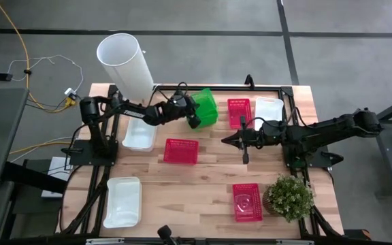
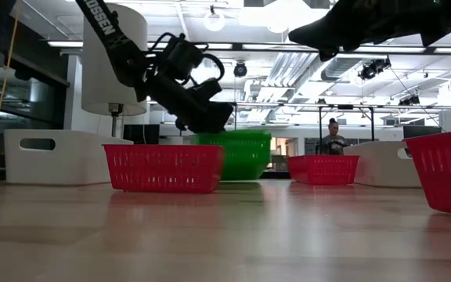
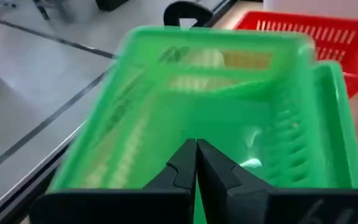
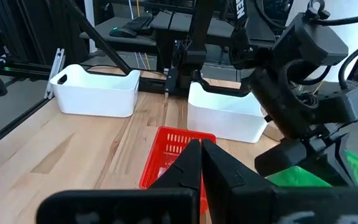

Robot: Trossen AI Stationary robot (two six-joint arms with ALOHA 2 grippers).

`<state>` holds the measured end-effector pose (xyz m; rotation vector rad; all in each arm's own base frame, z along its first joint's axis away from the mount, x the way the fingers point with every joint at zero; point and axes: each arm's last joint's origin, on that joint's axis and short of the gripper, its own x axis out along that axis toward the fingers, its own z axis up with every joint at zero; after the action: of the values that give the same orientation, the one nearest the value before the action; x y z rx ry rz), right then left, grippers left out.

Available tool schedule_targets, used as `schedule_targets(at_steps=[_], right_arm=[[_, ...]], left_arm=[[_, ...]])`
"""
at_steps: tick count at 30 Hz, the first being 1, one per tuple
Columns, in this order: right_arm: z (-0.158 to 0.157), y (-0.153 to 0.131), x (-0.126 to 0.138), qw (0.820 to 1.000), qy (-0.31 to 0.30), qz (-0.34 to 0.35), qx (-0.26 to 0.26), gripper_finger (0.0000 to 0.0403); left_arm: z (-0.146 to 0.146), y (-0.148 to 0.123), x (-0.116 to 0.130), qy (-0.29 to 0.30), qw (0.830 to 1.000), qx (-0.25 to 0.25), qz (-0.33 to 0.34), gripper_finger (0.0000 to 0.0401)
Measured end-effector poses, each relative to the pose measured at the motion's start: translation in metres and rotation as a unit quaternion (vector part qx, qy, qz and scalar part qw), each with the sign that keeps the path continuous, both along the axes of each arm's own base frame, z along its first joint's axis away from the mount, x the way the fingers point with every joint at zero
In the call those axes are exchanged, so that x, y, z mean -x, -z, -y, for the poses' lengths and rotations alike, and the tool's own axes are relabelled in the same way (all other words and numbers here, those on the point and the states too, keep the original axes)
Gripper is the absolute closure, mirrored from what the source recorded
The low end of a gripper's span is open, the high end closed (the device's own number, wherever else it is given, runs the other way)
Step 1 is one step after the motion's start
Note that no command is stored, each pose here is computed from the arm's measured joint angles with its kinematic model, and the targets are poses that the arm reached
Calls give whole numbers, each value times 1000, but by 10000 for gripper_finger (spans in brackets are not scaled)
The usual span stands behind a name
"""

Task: Stack baskets by color
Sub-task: Stack the bottom green bin on the top green bins

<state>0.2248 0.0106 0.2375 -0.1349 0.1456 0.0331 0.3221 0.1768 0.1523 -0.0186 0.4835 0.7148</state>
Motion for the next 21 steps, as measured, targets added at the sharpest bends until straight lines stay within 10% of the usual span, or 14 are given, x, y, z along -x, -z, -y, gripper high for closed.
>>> schedule_targets(at_steps=[21], right_arm=[[0,2,0,1000,1,-13,-8,403]], left_arm=[[-10,-26,6,-23,997,-33,62,401]])
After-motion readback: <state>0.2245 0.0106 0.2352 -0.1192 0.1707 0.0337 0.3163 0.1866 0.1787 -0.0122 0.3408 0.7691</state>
